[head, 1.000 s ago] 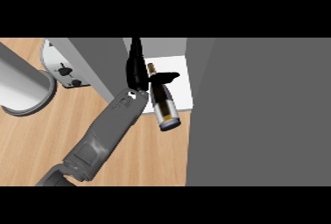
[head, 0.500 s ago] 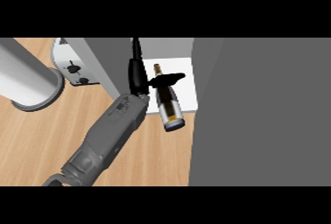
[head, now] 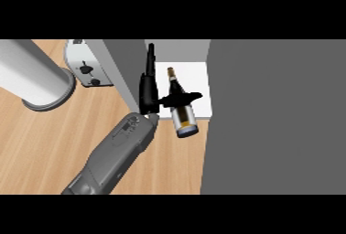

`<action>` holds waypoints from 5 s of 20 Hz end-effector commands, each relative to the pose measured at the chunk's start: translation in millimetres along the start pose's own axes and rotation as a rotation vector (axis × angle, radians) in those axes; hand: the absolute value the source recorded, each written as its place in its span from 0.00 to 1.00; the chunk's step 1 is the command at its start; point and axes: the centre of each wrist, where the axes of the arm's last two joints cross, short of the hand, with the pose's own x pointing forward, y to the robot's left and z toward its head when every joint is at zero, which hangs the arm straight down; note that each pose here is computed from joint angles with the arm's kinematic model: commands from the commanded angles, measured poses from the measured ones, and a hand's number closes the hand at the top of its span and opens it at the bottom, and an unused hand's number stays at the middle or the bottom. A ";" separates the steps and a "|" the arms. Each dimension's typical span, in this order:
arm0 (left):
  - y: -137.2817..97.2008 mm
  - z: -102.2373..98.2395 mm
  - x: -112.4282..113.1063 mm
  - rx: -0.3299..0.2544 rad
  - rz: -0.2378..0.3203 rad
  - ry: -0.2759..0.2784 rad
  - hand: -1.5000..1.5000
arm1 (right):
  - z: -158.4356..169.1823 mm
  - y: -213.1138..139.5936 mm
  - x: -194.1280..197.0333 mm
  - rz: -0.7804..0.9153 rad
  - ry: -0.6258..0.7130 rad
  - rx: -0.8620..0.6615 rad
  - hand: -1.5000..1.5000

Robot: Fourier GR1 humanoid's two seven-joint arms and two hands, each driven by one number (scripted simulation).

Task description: Pick up the wine, place it into the cabinet and close the cabinet

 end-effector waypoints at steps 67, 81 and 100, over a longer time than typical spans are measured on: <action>289.9 140.0 53.0 -0.369 0.287 -0.005 1.00 | -118.0 99.4 38.3 -0.042 0.013 0.586 1.00; 296.9 135.4 53.0 -0.344 0.269 -0.024 1.00 | -233.4 131.2 45.5 -0.154 0.028 0.496 1.00; 313.4 132.5 52.5 -0.356 0.247 -0.024 1.00 | -286.6 58.2 -38.8 -0.181 0.118 0.283 1.00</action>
